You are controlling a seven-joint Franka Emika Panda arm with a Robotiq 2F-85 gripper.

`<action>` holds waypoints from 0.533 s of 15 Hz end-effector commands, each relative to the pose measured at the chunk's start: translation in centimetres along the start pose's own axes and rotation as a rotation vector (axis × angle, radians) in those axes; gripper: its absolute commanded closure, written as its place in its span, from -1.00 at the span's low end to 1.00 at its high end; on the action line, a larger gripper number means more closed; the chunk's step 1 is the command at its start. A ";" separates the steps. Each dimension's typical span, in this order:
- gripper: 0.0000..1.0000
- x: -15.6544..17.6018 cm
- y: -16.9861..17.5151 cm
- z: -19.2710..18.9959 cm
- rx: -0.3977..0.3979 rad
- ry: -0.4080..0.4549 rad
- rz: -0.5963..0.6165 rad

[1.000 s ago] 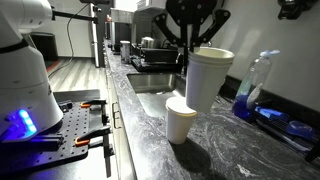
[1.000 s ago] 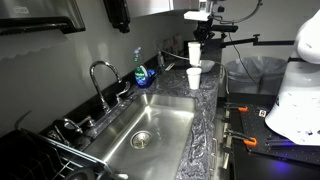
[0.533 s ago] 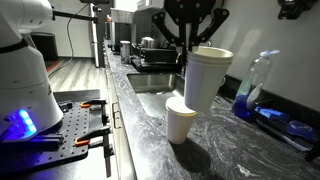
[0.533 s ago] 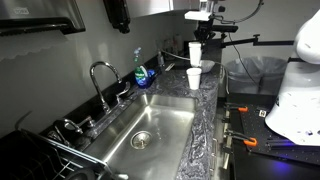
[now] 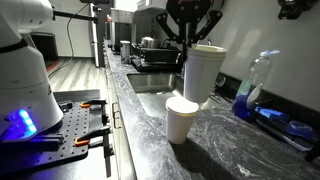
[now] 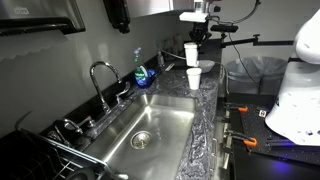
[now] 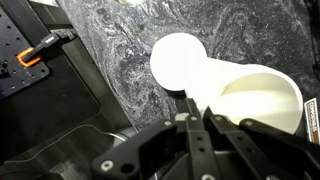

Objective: Pick up the cup from the bowl and put it in the other cups

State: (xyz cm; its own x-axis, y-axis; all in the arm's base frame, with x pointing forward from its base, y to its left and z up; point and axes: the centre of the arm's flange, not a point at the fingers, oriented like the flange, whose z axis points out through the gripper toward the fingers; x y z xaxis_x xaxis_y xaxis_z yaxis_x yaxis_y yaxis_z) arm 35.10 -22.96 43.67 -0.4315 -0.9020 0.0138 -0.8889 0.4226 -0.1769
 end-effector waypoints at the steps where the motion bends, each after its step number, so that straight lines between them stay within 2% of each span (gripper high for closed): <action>1: 0.97 -1.9 1.1 0.0 -0.009 0.023 -0.034; 8: 0.97 -3.0 2.2 2.3 -0.059 0.033 -0.061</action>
State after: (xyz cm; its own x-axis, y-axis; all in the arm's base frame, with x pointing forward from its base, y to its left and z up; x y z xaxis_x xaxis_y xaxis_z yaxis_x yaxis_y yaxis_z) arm 35.33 -20.37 41.57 -0.3759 -0.9257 0.0423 -0.9208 0.3680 -0.1292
